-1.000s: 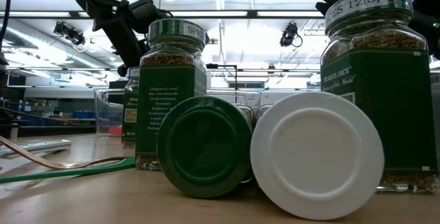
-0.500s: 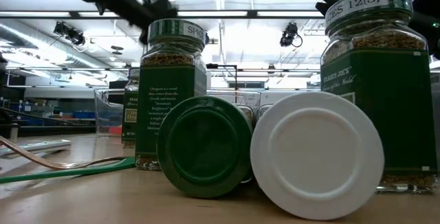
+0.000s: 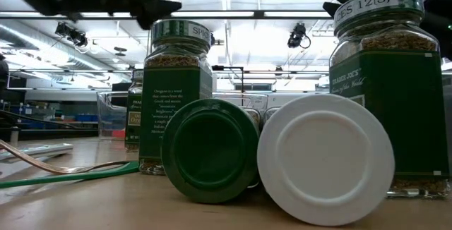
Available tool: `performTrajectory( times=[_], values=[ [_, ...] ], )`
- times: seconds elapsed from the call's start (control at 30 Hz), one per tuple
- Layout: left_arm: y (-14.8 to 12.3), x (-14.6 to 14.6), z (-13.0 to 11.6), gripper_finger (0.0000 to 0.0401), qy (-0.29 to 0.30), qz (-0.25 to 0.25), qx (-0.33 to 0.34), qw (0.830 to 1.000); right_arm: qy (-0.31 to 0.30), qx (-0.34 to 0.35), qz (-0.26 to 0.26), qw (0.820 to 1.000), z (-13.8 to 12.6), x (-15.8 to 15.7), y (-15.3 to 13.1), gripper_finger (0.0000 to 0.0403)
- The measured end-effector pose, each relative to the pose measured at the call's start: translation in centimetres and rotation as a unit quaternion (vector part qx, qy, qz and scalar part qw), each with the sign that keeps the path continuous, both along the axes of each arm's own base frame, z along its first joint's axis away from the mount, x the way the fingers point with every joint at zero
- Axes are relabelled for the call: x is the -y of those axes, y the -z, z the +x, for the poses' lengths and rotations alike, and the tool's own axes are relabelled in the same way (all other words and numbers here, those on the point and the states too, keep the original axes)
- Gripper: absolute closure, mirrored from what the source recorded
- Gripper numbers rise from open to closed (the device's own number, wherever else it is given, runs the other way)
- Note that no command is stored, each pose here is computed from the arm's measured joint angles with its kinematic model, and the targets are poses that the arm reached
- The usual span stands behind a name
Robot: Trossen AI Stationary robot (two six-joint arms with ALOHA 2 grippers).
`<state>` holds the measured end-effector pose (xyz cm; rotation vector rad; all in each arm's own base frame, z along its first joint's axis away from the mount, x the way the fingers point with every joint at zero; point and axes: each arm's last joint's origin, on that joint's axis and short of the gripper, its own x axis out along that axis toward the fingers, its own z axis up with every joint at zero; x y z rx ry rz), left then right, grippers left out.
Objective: Pick & Place Food Item
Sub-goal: Put the red noodle pack into the left transparent bin
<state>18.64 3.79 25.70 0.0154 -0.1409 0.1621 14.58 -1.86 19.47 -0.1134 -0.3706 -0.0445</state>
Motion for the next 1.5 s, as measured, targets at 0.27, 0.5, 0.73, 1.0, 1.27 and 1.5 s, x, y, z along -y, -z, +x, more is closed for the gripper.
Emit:
performTrajectory(
  times=[0.27,0.5,0.73,1.0,1.27,1.5],
  values=[
    [4.5,3.3,-2.4,0.0122,0.003,-0.018,-0.022,1.0,0.0,-0.029,0.001,1.0,0.4,-1.2,0.5,0.0172],
    [5.9,4.2,-3.1,0.0122,-0.012,-0.024,-0.019,0.999,0.012,-0.219,0.007,0.976,4.3,-1.6,-1.3,0.0172],
    [5.9,4.2,-3.0,0.0122,-0.012,-0.022,-0.019,0.999,0.006,-0.369,0.005,0.929,8.0,-2.2,-1.0,0.0172],
    [5.9,4.2,-3.0,0.0122,-0.016,-0.023,-0.018,0.999,-0.011,-0.479,-0.032,0.877,12.1,-4.1,2.8,0.0172],
    [5.9,4.1,-3.0,0.0122,-0.021,-0.023,-0.018,0.999,0.029,-0.576,-0.105,0.81,15.5,-5.2,5.0,0.0172],
    [5.8,4.1,-3.0,0.0122,-0.022,-0.023,-0.018,0.999,0.092,-0.635,-0.163,0.749,16.6,-4.9,6.6,0.0172]
  ],
)
